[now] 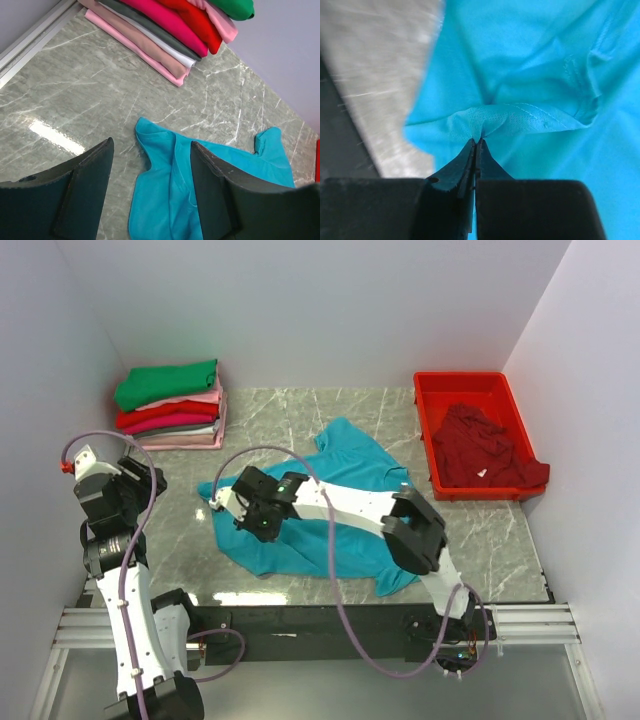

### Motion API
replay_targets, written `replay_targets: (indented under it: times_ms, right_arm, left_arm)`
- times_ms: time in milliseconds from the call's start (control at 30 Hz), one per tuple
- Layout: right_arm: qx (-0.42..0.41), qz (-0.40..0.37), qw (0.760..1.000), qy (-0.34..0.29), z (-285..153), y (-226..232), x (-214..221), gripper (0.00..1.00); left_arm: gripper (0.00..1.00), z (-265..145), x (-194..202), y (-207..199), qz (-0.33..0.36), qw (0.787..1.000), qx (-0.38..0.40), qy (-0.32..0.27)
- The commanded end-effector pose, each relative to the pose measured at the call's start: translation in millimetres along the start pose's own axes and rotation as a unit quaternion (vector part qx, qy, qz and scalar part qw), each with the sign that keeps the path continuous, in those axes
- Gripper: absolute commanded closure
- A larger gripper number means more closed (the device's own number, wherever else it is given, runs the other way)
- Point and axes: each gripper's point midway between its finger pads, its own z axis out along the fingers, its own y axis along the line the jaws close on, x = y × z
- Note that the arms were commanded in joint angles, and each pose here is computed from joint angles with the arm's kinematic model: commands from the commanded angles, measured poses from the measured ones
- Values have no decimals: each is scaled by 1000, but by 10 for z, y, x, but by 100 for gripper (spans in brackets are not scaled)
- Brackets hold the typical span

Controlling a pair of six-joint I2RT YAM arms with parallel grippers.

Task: Fold and stack the t-shirts
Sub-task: Flatten the tshirt out

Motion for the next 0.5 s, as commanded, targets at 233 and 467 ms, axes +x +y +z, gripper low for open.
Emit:
replay_targets:
  times_ms: [233,467]
  right_arm:
    - [-195,-194,961,-34,-504,1403,119,99]
    - [-302,-301,904,14,-480,2123,758,59]
  left_arm:
    - [32,-53,-79,3,-8,1000,-6,-23]
    - [31,-109,-134,12,-10,999,-10,-41]
